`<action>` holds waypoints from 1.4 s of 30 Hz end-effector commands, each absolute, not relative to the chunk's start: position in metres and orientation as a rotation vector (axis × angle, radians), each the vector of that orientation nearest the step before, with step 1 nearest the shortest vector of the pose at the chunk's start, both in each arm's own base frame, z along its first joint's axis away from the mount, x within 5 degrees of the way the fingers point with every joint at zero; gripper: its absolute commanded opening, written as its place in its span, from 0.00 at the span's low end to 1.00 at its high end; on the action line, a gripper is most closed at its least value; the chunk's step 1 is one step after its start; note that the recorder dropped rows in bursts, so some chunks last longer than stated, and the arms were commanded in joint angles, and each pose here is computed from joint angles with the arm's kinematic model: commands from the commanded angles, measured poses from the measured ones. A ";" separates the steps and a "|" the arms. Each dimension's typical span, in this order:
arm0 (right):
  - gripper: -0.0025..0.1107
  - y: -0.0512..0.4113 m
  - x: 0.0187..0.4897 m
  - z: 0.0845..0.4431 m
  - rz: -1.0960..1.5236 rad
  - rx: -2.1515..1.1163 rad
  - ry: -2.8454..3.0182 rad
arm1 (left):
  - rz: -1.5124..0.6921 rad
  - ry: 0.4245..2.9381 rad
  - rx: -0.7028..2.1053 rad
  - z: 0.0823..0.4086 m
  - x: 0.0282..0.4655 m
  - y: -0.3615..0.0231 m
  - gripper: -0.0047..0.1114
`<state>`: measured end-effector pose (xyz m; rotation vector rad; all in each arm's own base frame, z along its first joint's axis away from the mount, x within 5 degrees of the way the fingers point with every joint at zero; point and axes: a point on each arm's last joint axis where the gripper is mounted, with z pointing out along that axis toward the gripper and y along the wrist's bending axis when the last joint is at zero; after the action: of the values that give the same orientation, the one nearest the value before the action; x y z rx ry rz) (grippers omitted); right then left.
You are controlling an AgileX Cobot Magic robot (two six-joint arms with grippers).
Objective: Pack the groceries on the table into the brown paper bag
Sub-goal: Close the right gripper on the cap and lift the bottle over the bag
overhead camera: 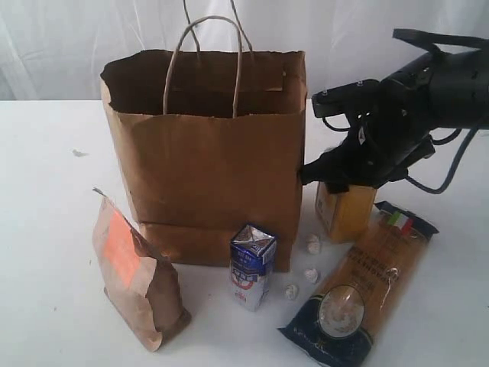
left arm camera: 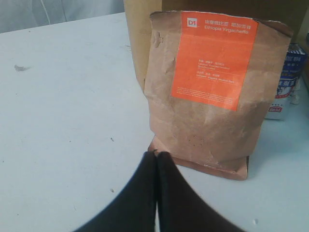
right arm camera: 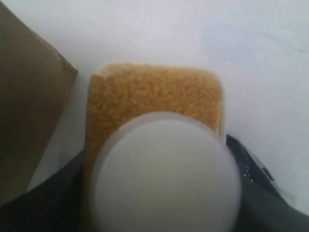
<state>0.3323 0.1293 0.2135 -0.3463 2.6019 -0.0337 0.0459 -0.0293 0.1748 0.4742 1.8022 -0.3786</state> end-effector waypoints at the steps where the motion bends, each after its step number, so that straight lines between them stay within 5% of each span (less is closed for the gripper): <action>1: 0.02 0.122 0.323 0.268 -0.048 -0.412 2.424 | -0.378 1.800 0.471 0.174 0.046 -0.029 0.04; 8: 0.02 0.106 0.285 0.419 0.020 -0.348 2.186 | -0.378 1.800 0.471 0.174 0.046 -0.029 0.04; 14: 0.02 0.138 0.257 0.488 0.204 -0.473 2.007 | -0.378 1.800 0.471 0.174 0.046 -0.029 0.04; 24: 0.02 0.201 0.273 0.478 0.247 -0.621 2.012 | -0.378 1.800 0.471 0.174 0.046 -0.029 0.04; 42: 0.02 0.227 0.301 0.412 0.040 -0.628 2.337 | -0.378 1.800 0.471 0.174 0.046 -0.029 0.04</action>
<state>0.2930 0.2264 0.4160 -0.6572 2.3425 0.1011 0.0459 -0.0293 0.1748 0.4742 1.8022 -0.3786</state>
